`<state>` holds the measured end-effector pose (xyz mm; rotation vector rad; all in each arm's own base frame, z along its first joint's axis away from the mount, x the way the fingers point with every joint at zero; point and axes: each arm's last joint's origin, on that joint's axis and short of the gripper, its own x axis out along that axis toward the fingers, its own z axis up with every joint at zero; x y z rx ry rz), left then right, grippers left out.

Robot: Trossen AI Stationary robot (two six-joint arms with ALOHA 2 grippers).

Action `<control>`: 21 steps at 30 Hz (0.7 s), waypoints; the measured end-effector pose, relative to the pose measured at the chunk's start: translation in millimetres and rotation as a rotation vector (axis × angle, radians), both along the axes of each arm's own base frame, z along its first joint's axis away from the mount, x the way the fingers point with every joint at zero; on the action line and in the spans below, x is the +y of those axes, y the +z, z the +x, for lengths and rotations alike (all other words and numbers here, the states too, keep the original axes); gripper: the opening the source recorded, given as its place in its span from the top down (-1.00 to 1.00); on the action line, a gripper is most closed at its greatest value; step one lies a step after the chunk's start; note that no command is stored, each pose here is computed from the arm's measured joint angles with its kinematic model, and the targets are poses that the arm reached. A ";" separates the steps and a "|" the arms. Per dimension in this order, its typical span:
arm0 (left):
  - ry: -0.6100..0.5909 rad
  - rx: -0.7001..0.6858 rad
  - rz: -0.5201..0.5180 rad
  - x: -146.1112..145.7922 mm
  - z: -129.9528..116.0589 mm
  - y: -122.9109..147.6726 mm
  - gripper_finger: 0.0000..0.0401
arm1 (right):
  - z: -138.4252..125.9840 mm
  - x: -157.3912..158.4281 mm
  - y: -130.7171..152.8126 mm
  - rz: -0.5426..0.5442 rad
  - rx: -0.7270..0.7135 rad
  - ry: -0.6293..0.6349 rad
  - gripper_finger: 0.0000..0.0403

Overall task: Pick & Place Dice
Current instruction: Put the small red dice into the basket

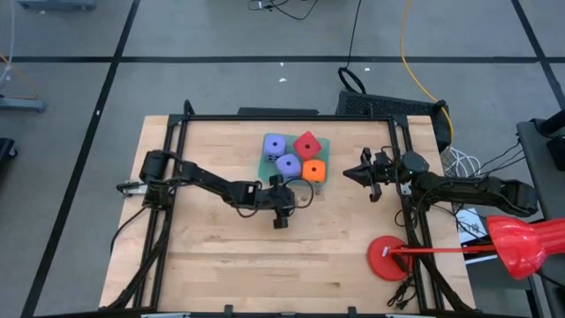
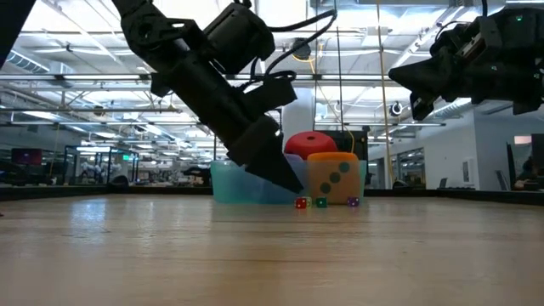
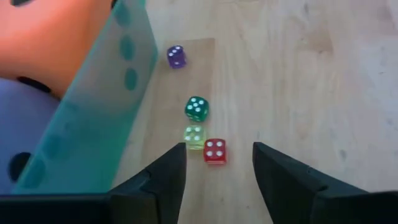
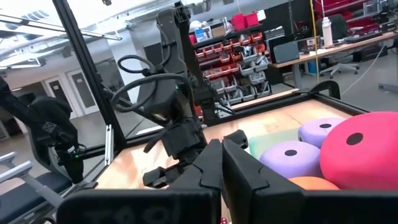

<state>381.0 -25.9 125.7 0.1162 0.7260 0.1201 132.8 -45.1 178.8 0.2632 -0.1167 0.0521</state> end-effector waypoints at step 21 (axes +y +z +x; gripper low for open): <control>-0.027 0.015 -0.051 18.0 3.5 -12.6 0.03 | 0.1 -0.1 -0.5 0.000 0.004 -0.003 0.98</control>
